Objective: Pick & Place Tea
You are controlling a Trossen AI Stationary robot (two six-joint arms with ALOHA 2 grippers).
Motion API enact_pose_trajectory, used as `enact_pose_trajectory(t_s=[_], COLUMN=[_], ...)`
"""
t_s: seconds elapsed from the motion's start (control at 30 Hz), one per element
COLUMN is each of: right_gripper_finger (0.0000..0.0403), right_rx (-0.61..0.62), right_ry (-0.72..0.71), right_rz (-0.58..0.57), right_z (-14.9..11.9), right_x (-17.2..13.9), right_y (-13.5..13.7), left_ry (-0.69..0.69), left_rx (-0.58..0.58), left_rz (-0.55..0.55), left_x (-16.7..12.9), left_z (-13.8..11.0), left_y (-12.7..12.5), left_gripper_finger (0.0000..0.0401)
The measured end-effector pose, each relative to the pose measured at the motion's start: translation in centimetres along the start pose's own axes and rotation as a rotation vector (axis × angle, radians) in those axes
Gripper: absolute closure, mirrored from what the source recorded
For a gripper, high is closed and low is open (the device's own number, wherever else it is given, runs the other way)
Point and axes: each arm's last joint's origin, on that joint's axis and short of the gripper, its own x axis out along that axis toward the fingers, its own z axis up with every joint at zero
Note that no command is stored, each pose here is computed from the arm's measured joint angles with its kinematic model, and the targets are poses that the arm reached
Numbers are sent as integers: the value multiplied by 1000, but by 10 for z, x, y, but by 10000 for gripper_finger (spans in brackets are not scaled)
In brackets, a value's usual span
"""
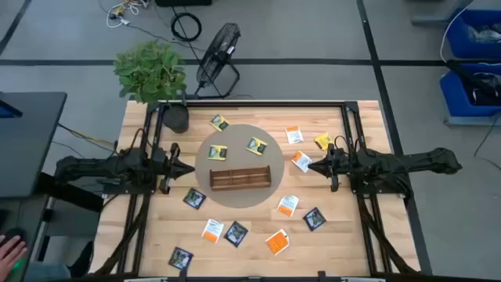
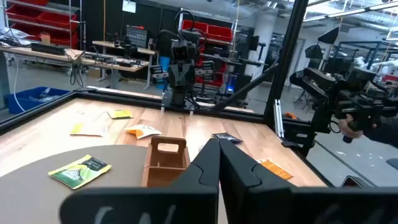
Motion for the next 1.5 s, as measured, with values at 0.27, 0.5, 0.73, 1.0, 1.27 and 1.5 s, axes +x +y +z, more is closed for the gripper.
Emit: enact_pose_trajectory(t_s=[0.27, 0.5, 0.73, 1.0, 1.27, 1.5], right_gripper_finger=[380, 320, 227, 189, 190, 191], right_rx=[1, -34, -25, 2, 63, 90], right_ry=[0, 11, 23, 117, 33, 49], right_rz=[0, -11, -14, -178, -212, -344], right_z=[0, -1, -2, 14, 38, 86], right_x=[0, 1, 2, -7, -11, -21], right_y=[0, 0, -1, -1, 4, 13], left_ry=[2, 3, 3, -4, 7, 52], left_rx=[-2, -33, -28, 28, 20, 23], left_rz=[1, 1, 1, 36, 44, 57], left_x=[0, 0, 0, 0, 0, 0], left_z=[0, 0, 0, 0, -1, -6], left_y=[0, 0, 0, 1, 1, 3], left_gripper_finger=[398, 398, 398, 398, 398, 398])
